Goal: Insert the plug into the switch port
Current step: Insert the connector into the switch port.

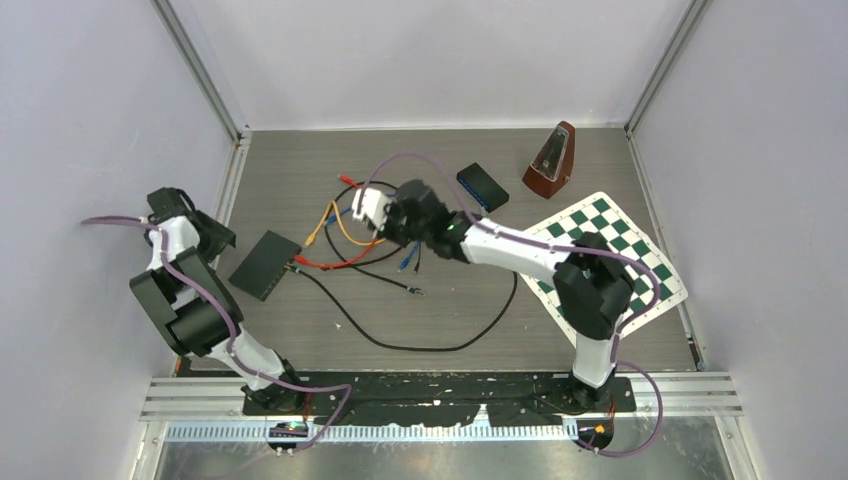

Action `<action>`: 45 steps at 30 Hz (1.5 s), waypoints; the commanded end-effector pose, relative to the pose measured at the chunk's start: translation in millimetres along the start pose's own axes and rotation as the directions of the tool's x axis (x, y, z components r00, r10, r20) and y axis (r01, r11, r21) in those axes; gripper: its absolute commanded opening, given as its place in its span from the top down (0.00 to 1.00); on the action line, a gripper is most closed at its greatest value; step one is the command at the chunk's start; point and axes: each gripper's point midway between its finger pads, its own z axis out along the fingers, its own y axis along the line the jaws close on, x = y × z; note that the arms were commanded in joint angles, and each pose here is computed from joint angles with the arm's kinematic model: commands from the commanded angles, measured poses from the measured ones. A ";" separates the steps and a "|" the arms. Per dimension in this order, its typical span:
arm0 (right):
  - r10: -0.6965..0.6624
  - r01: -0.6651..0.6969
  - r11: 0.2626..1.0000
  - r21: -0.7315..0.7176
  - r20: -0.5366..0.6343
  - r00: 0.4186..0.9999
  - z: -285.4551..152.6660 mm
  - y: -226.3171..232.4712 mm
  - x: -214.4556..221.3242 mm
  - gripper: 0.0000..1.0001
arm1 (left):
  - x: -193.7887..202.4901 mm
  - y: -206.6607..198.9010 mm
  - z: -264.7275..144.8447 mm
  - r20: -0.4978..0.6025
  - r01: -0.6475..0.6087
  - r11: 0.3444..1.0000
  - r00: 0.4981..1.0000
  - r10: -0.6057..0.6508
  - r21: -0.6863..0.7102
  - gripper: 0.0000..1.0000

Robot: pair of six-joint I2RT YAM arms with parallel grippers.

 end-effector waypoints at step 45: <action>0.322 -0.335 0.934 -0.123 -0.115 0.940 131.2 185.5 -18.6 0.95 | 97.8 -20.7 0.5 -0.334 0.123 0.958 0.942 -0.031 0.259 0.57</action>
